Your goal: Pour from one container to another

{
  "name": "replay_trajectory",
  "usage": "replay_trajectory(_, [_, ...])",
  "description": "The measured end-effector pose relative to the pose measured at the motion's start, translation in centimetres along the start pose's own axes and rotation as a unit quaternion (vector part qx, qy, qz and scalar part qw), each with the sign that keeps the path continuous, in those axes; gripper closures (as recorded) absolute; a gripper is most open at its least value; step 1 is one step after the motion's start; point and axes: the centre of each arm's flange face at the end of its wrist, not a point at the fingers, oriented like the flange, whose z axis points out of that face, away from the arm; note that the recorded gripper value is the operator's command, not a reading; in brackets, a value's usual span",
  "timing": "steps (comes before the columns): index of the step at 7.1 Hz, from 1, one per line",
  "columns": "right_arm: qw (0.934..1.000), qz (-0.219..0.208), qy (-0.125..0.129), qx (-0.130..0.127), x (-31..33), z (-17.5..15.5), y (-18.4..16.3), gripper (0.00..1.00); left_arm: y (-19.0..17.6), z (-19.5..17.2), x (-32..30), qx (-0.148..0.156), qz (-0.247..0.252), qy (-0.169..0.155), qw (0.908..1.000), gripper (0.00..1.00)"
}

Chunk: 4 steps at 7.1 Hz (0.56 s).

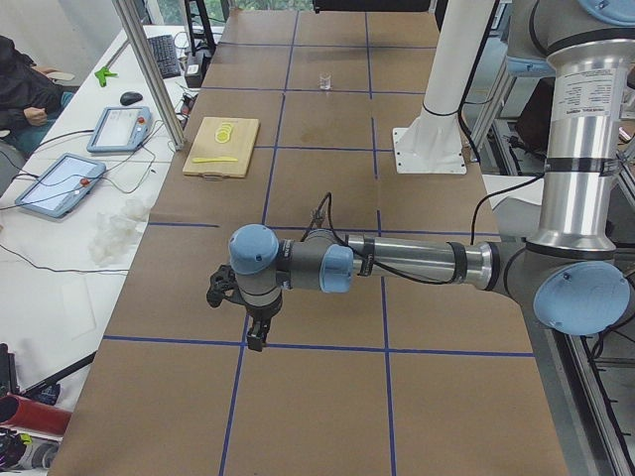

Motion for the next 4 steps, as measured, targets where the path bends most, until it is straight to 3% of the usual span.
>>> replay_trajectory(4, [0.9999,-0.004,-0.01,-0.005,-0.73,0.48,0.01,0.0,-0.22,-0.46,0.54,0.006,0.005,0.0,1.0,0.0])
